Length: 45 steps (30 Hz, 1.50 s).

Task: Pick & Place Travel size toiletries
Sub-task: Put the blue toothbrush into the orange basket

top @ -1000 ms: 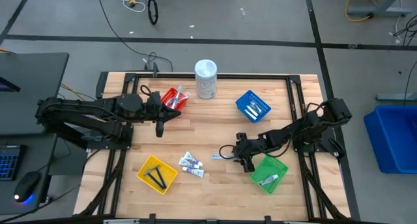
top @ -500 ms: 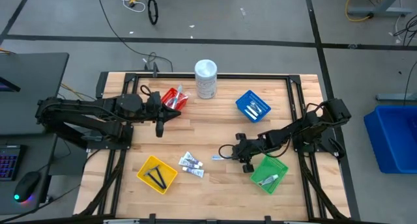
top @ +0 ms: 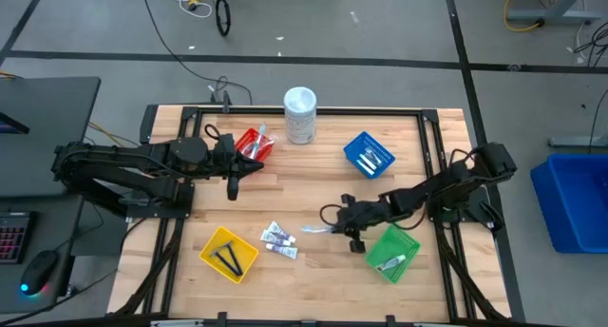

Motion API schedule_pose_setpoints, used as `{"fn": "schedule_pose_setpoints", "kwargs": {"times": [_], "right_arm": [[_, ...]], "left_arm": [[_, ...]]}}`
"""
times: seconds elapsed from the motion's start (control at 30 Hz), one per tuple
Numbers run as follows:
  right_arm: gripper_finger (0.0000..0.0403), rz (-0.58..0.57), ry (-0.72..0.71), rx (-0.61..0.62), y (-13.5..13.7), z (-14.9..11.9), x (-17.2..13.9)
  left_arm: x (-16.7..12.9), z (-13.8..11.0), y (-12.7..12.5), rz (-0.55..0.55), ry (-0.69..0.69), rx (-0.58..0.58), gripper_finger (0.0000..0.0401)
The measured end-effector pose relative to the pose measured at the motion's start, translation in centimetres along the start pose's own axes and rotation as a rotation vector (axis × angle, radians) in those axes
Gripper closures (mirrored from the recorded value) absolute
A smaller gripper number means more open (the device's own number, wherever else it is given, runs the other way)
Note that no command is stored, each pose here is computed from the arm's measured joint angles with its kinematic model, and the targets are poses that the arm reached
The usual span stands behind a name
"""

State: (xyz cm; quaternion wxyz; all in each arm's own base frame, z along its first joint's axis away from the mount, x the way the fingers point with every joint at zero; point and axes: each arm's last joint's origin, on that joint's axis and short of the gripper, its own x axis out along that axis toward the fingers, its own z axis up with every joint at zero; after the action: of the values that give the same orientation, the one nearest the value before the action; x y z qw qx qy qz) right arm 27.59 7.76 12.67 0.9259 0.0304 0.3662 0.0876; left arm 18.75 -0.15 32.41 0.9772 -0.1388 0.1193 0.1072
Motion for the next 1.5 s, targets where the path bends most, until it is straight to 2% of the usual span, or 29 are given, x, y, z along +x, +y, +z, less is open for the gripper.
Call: {"fn": "schedule_pose_setpoints", "kwargs": {"times": [0.13, 0.4, 0.77, 0.93, 1.03, 1.17, 1.3, 1.5], "right_arm": [[0.0366, -0.004, -0.094, 0.006, 0.1, 1.6, -1.2], [0.0365, -0.102, -0.293, 0.035, -0.3, 4.7, -3.7], [0.0367, -0.133, -0.545, 0.072, -0.2, 7.0, -5.1], [0.0366, -0.205, -0.657, 0.092, -0.4, 7.8, -5.7], [0.0365, -0.253, -0.704, 0.102, -0.5, 8.2, -6.0], [0.0367, -0.299, -0.735, 0.126, -0.6, 8.4, -6.2], [0.0367, -0.316, -0.764, 0.141, -0.6, 8.5, -6.4], [0.0367, -0.300, -0.839, 0.163, -0.5, 9.1, -6.9]], "left_arm": [[0.0, 0.0, 0.0, 0.000, -0.001, 0.000, 0.0391], [0.0, 0.0, 0.0, -0.001, -0.003, -0.001, 0.0386], [0.0, 0.1, 0.0, -0.003, -0.009, -0.019, 0.0376], [0.2, 0.3, -0.1, -0.012, -0.034, -0.030, 0.0339], [0.8, 0.4, -0.4, -0.038, -0.044, -0.061, 0.0305], [2.2, 0.0, -0.7, -0.076, -0.010, -0.044, 0.0259], [3.6, -0.6, -0.9, -0.078, 0.018, -0.044, 0.0212], [5.4, -0.4, -1.6, -0.154, -0.048, -0.038, 0.0160]]}}
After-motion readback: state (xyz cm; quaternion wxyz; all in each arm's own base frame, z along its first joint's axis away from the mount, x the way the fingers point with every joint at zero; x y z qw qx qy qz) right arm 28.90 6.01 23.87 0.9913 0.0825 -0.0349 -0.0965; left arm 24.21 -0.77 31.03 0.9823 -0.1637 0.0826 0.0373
